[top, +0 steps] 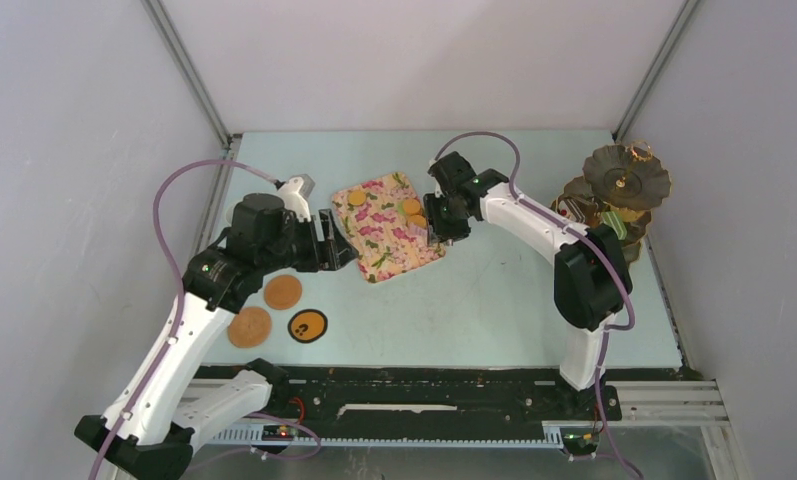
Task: Serve the afternoon tea
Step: Pick up the desert from the tray.
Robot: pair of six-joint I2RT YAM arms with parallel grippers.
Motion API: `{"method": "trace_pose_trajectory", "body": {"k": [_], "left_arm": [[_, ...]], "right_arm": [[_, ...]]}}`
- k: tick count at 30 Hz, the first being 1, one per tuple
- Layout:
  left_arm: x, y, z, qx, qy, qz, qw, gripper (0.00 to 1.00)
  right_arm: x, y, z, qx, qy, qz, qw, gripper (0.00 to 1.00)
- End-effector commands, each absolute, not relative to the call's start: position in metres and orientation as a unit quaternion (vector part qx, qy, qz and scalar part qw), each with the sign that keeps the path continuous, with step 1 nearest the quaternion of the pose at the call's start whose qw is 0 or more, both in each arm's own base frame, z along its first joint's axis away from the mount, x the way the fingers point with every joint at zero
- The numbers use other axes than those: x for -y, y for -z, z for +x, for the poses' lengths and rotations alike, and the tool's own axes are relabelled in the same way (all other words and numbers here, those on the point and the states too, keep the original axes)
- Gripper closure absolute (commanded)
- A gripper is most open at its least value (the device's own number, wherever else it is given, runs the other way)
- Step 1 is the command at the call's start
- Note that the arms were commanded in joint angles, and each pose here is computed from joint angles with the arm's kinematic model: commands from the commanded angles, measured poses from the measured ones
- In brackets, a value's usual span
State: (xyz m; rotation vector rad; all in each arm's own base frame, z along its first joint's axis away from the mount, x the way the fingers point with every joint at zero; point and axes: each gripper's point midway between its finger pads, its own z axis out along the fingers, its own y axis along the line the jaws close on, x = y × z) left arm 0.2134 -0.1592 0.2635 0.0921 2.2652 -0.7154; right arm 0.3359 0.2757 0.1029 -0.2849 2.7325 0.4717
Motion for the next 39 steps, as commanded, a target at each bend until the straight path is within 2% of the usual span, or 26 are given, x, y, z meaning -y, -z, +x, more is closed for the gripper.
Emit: {"method": "trace_pose_trajectory", "body": {"k": [1, 22, 39], "left_arm": [[0.163, -0.283, 0.215, -0.868, 0.298, 0.044, 0.395, 0.27], [0.16, -0.287, 0.208, -0.866, 0.274, 0.077, 0.412, 0.26], [0.157, -0.289, 0.207, -0.865, 0.268, 0.079, 0.418, 0.26]], "right_arm": [[-0.271, -0.112, 0.334, -0.968, -0.144, -0.085, 0.189, 0.56], [-0.286, -0.097, 0.379, -0.965, -0.084, -0.124, 0.216, 0.56], [-0.29, -0.083, 0.373, -0.958, -0.014, -0.192, 0.211, 0.56]]}}
